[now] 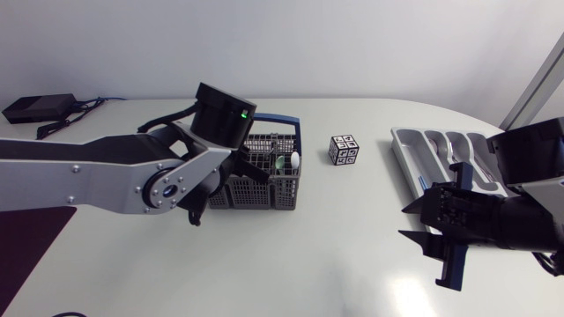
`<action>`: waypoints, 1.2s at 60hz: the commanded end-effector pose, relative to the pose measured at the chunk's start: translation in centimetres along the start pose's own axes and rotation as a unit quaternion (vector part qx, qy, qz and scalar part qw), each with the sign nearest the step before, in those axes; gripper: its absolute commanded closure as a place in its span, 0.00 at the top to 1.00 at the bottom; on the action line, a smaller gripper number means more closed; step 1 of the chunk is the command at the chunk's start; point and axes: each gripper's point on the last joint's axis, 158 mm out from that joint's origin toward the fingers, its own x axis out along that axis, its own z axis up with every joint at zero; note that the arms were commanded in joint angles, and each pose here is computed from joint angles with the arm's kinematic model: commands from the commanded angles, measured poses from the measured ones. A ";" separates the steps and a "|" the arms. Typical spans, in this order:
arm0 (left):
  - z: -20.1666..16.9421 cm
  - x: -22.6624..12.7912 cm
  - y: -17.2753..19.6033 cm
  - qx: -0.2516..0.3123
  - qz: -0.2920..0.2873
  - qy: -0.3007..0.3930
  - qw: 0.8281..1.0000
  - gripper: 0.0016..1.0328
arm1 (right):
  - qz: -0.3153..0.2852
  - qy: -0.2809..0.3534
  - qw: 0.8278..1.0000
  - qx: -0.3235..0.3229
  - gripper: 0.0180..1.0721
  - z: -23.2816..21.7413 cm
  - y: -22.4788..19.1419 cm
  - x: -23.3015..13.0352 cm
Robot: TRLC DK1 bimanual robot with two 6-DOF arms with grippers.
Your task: Transfer all utensils from the basket to the drawer tray.
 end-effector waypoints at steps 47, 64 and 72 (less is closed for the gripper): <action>-1.2 -0.5 -1.7 -0.025 -0.053 0.112 0.992 0.41 | 0.016 0.006 1.000 0.002 0.46 -0.3 1.6 0.7; -2.4 1.4 -1.4 -0.029 -0.040 0.134 0.990 0.41 | 0.017 0.004 1.000 0.001 0.46 0.1 1.8 0.9; -2.9 2.4 -1.2 -0.030 -0.034 0.143 0.989 0.41 | 0.019 0.002 1.000 0.001 0.46 0.3 1.9 1.0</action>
